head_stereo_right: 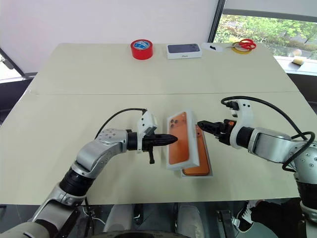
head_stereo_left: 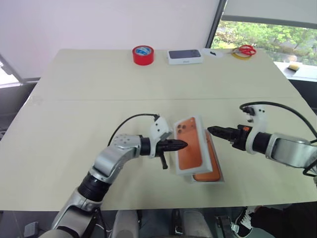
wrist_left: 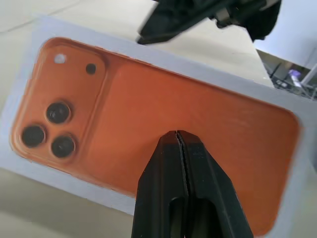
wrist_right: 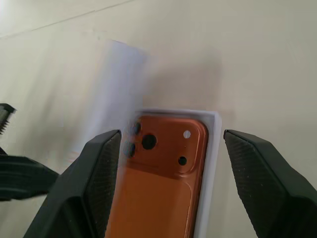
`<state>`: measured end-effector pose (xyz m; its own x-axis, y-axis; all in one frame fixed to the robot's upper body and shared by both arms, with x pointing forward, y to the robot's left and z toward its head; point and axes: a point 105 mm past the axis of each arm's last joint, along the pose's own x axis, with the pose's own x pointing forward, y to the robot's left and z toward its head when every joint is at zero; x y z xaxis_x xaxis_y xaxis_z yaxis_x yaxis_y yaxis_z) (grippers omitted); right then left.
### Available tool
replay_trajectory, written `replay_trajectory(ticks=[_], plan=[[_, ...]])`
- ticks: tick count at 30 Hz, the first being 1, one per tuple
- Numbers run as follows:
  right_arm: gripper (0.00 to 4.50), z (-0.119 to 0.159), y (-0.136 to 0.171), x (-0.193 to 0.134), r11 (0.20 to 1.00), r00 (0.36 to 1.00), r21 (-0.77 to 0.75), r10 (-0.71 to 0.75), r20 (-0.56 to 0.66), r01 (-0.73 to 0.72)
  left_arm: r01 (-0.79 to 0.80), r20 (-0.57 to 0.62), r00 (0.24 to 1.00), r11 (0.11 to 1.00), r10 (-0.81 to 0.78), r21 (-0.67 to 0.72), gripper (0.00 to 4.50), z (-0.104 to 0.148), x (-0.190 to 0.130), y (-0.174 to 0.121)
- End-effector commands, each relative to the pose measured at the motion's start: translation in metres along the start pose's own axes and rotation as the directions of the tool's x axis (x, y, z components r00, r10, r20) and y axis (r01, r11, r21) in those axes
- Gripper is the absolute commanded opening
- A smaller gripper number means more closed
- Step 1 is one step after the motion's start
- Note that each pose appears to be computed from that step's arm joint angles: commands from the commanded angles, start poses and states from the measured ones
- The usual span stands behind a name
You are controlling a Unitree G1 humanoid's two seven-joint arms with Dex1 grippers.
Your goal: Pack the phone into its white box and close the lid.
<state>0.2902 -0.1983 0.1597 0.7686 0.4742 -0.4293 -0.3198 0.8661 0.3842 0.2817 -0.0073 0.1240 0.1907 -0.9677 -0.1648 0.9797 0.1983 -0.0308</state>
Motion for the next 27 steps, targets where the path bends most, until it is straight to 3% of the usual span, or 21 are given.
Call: replay_trajectory(ticks=[1, 5, 8, 12, 21, 27], plan=[[2.03, 0.012, -0.008, -0.007, 0.994, 0.998, -0.097, -0.055, 0.043, 0.059, 0.004, 0.056, 0.998, 0.999, -0.006, 0.036, 0.0, 0.019, 0.003, 0.001], [0.02, 0.008, -0.011, -0.008, 0.965, 0.994, -0.242, -0.106, 0.011, 0.105, -0.043, 0.055, 0.998, 0.999, 0.041, 0.025, 0.0, 0.02, -0.008, 0.011], [0.02, 0.0, -0.013, -0.006, 0.894, 0.987, -0.424, -0.162, -0.011, 0.142, -0.096, 0.013, 0.995, 0.995, 0.096, 0.002, 0.0, 0.015, -0.019, 0.022], [0.02, -0.011, -0.009, -0.002, 0.837, 0.985, -0.535, -0.166, -0.049, 0.115, -0.184, -0.054, 0.982, 0.983, 0.182, -0.025, 0.0, 0.01, -0.037, 0.039], [0.02, -0.022, 0.0, 0.005, 0.814, 0.989, -0.58, -0.107, -0.101, 0.029, -0.157, -0.216, 0.963, 0.987, 0.159, 0.026, 0.0, -0.016, -0.037, 0.036], [0.02, -0.027, 0.0, 0.005, 0.793, 0.986, -0.609, -0.104, -0.129, 0.004, -0.06, -0.203, 0.977, 0.998, 0.064, 0.023, 0.0, -0.013, -0.011, 0.025]])
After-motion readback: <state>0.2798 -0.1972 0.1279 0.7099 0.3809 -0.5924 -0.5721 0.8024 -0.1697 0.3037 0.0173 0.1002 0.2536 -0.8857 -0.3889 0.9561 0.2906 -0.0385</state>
